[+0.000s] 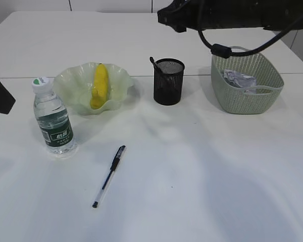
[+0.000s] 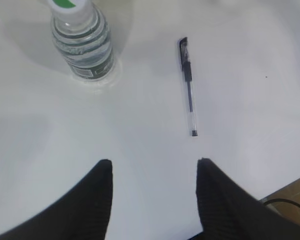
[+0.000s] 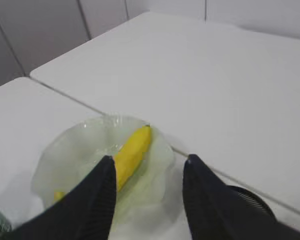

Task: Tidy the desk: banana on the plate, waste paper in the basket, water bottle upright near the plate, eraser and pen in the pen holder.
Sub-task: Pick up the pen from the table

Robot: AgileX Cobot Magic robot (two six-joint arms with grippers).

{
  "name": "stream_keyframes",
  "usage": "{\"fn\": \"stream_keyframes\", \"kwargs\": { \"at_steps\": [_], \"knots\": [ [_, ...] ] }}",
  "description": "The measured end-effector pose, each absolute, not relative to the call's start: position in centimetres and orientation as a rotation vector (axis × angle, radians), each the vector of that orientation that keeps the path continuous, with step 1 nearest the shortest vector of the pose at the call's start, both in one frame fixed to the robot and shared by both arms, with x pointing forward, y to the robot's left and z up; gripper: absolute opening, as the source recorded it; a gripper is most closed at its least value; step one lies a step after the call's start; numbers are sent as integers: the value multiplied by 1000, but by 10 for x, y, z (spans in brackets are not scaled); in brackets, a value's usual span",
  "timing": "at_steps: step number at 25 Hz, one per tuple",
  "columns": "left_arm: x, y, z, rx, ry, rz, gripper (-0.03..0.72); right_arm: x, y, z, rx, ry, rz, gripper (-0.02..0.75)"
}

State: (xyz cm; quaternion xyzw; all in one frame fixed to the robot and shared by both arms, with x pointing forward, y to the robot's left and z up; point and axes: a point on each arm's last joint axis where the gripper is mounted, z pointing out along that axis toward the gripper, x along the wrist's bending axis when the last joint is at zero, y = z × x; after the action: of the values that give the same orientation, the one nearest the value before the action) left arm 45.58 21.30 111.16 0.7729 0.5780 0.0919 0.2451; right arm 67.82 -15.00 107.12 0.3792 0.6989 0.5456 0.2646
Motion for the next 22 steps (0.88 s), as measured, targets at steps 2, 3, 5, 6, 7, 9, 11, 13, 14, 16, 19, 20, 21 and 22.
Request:
{"fn": "stream_keyframes", "kwargs": {
  "at_steps": [2, 3, 5, 6, 7, 9, 11, 13, 14, 16, 19, 20, 21, 22],
  "knots": [
    [455, 213, 1111, 2111, 1581, 240, 381, 675, -147, 1068, 1009, 1957, 1476, 334],
    [455, 213, 1111, 2112, 1582, 235, 381, 673, -147, 1068, 997, 1983, 1475, 334],
    [454, 212, 1111, 2113, 1585, 226, 381, 668, -144, 1070, 954, 2043, 1482, 334],
    [454, 212, 1111, 2116, 1587, 219, 381, 666, -143, 1071, 934, 2067, 1480, 334],
    [453, 212, 1111, 2120, 1590, 212, 381, 663, -143, 1074, 913, 2084, 1486, 334],
    [453, 212, 1110, 2122, 1592, 207, 381, 657, -143, 1082, 893, 2099, 1493, 334],
    [453, 212, 1110, 2124, 1593, 205, 381, 652, -144, 1091, 892, 2092, 1518, 334],
    [453, 212, 1110, 2122, 1593, 203, 381, 648, -144, 1099, 884, 2085, 1540, 334],
    [453, 212, 1110, 2123, 1593, 203, 381, 645, -144, 1103, 875, 2083, 1551, 335],
    [452, 212, 1110, 2124, 1594, 201, 381, 641, -145, 1112, 864, 2072, 1569, 335],
    [452, 212, 1110, 2123, 1594, 199, 381, 632, -147, 1125, 847, 2048, 1581, 335],
    [452, 212, 1110, 2123, 1594, 199, 381, 630, -148, 1127, 849, 2039, 1578, 335],
    [452, 212, 1110, 2123, 1594, 199, 381, 627, -150, 1129, 853, 2028, 1572, 334],
    [452, 212, 1110, 2123, 1594, 199, 381, 625, -152, 1131, 861, 2009, 1563, 335]
  ]
}}
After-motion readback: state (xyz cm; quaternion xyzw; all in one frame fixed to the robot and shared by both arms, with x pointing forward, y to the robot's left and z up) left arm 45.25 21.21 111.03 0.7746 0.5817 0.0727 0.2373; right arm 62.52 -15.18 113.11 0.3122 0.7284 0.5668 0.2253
